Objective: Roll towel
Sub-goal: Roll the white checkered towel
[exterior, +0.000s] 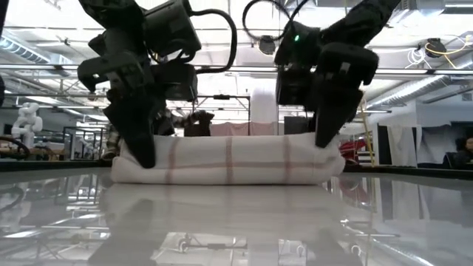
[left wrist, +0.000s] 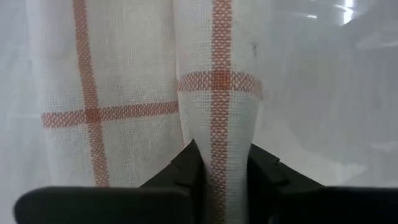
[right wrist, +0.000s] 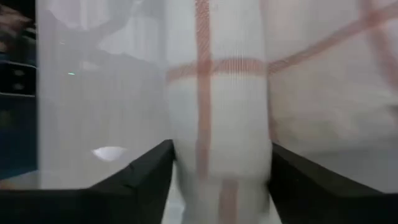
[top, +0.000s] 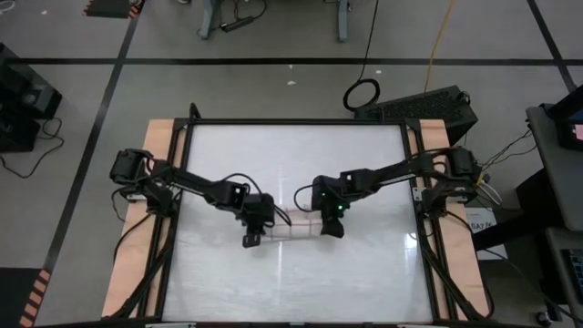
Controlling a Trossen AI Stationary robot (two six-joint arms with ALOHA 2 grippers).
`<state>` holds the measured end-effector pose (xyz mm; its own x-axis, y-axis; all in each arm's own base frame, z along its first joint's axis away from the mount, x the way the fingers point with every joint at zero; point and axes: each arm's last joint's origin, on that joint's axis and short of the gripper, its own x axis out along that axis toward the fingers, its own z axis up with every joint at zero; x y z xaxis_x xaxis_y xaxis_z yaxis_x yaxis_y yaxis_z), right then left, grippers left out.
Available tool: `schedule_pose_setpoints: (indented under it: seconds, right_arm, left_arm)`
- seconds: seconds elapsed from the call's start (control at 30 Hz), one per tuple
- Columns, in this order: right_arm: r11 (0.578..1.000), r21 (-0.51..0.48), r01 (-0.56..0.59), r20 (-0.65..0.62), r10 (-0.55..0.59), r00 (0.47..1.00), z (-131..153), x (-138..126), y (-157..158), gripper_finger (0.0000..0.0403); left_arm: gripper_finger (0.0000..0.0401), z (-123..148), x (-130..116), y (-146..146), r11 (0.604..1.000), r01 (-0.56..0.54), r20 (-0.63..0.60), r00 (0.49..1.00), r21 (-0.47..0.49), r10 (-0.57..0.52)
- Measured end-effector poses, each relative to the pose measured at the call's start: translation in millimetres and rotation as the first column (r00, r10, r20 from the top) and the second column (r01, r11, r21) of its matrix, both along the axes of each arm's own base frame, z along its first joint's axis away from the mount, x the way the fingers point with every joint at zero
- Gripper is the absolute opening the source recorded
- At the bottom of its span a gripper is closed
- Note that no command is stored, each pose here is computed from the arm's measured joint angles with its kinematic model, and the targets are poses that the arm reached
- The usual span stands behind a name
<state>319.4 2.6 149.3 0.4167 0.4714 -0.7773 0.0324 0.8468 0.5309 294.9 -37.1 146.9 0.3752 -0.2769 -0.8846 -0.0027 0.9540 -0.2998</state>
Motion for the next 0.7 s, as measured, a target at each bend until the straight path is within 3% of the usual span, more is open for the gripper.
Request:
schedule_pose_setpoints:
  seconds: [0.17, 0.33, 0.5, 0.6, 0.7]
  right_arm:
    - [0.984, -0.177, 0.008, 0.009, -0.007, 1.0, 21.5, -13.4, 6.3, 0.0261]
    - [0.925, -0.378, 0.043, 0.071, -0.018, 0.997, 40.5, -21.9, 19.9, 0.0263]
    - [0.912, -0.41, 0.019, 0.128, 0.037, 0.991, 45.7, -21.7, 40.4, 0.0265]
    - [0.909, -0.417, -0.004, 0.144, 0.071, 0.987, 43.5, -20.0, 52.2, 0.0269]
    - [0.88, -0.474, -0.014, 0.162, 0.103, 0.981, 39.7, -17.5, 60.5, 0.0269]
  left_arm:
    - [0.0056, -0.3, -0.3, 4.8, 1.0, 0.019, -0.002, 1.0, -0.01, -0.019]
    - [0.0045, -0.2, -0.3, 4.4, 1.0, 0.029, 0.001, 1.0, -0.01, -0.029]
    - [0.005, 0.1, -0.6, 3.6, 0.998, 0.029, -0.008, 1.0, -0.059, -0.03]
    - [0.005, 0.3, -0.9, 4.1, 0.991, -0.021, -0.039, 0.999, -0.131, 0.016]
    - [0.0051, 0.4, -0.9, 5.2, 0.986, -0.066, -0.06, 0.997, -0.156, 0.058]
